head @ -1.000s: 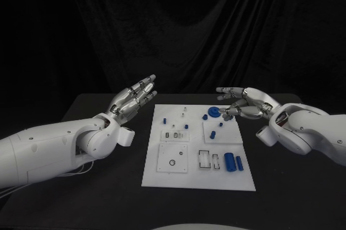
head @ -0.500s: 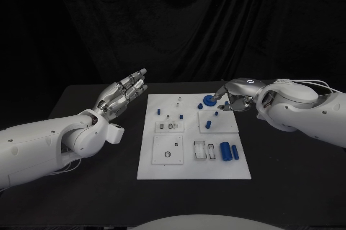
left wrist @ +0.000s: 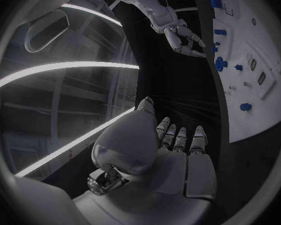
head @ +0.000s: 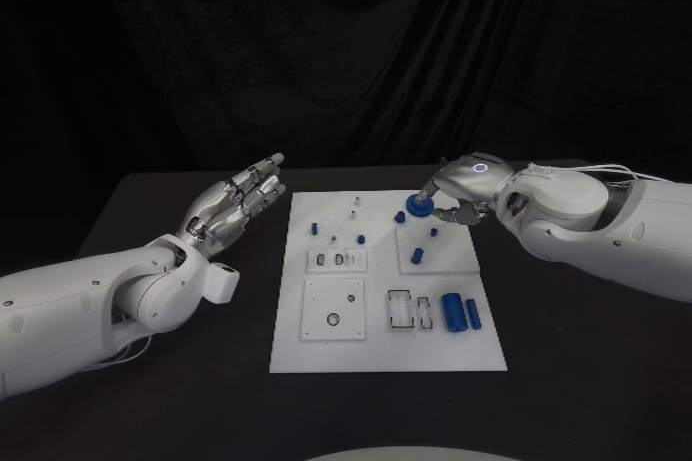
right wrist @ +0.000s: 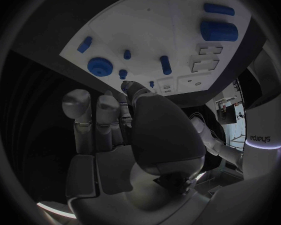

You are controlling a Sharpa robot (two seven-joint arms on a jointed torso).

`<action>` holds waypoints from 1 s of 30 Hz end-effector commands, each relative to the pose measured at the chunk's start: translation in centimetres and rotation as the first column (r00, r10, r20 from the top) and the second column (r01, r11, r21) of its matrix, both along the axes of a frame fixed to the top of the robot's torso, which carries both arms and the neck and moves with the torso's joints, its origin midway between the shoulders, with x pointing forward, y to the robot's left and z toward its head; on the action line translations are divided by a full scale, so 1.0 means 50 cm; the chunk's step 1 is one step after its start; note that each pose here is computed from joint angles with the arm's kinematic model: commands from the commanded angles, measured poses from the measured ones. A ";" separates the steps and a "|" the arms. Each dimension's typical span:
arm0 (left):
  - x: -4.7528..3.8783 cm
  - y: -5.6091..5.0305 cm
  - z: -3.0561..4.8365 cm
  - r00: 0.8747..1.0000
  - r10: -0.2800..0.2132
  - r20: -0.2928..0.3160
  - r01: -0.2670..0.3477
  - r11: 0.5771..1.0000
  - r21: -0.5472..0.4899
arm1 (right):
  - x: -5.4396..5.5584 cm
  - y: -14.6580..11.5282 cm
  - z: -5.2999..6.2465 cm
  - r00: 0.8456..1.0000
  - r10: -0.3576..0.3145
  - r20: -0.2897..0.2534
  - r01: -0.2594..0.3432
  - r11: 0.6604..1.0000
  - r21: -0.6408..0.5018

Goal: Assemble the parts on the task board

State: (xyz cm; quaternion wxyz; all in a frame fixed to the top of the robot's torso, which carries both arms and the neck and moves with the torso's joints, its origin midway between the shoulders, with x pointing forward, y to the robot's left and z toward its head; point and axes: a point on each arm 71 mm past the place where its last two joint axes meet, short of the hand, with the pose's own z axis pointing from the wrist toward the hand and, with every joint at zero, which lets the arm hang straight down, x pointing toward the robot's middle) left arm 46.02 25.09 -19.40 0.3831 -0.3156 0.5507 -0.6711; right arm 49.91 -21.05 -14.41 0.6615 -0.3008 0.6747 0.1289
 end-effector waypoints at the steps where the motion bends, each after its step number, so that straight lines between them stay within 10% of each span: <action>1: -0.003 0.000 0.015 0.996 -0.018 0.085 0.022 0.999 -0.050 | 0.005 0.004 0.013 0.997 0.020 0.072 -0.019 1.000 -0.012; 30: 0.001 -0.002 0.014 0.996 -0.027 0.091 0.032 0.998 -0.057 | 0.050 0.046 0.011 0.996 0.080 0.036 -0.079 0.996 -0.032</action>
